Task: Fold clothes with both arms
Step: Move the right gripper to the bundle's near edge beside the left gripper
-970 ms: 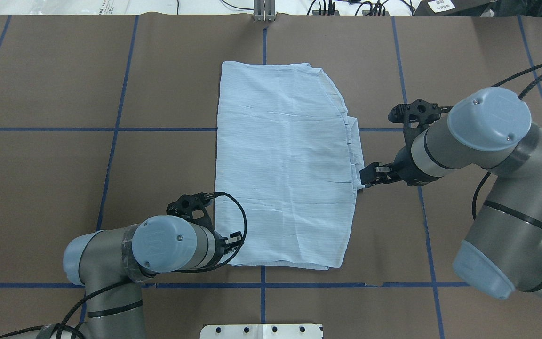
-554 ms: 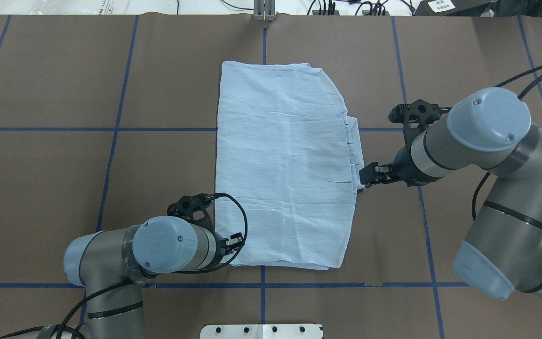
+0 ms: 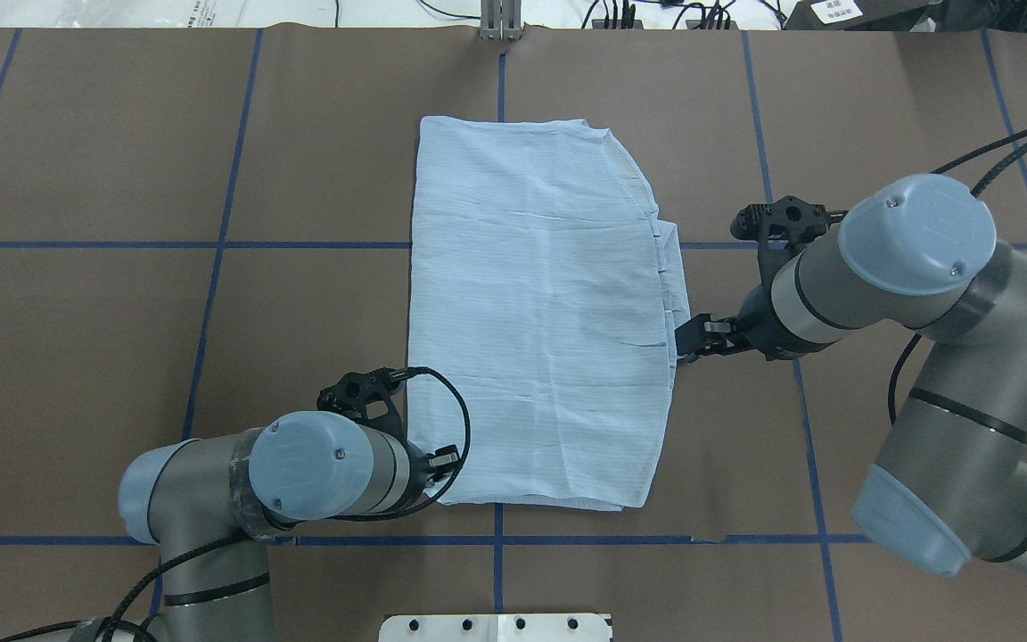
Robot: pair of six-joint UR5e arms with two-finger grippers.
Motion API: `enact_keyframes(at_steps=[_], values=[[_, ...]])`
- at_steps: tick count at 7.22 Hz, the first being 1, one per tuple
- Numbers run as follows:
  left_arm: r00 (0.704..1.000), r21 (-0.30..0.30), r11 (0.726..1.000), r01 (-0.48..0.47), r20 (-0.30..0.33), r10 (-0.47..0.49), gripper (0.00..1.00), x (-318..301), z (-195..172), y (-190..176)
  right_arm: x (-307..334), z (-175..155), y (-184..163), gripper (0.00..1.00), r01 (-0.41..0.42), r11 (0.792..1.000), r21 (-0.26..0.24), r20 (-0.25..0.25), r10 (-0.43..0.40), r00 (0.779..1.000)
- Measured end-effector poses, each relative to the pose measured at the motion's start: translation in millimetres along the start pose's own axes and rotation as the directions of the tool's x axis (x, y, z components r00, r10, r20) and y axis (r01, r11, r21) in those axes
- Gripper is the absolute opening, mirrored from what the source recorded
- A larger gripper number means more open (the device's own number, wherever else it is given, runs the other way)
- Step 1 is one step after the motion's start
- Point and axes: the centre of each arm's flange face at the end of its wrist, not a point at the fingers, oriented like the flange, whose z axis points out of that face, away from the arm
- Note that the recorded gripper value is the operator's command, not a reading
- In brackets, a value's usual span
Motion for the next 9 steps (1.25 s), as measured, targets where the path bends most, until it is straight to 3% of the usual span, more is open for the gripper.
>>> enact_keyframes(at_steps=[4,5,7,9], values=[[1.000,0.001,1.000,0.001,-0.024,-0.001,0.00,9.6,-9.1,-2.2,-67.0,26.5,48.1,1.00,-0.166,0.985,0.040,0.009,0.165,0.986],[1.000,0.003,1.000,0.001,-0.027,-0.001,0.00,10.5,-10.0,-3.2,-87.1,36.2,63.7,1.00,-0.248,0.968,0.050,0.013,0.247,0.969],[0.999,0.006,1.000,0.002,-0.032,-0.002,0.00,11.7,-11.7,-6.2,-106.4,63.2,87.1,1.00,-0.412,0.909,0.059,-0.007,0.413,0.911],[0.999,0.009,1.000,0.005,-0.039,-0.004,0.00,15.3,-14.6,-8.9,-115.1,99.1,98.7,1.00,-0.494,0.866,0.082,-0.052,0.499,0.865]])
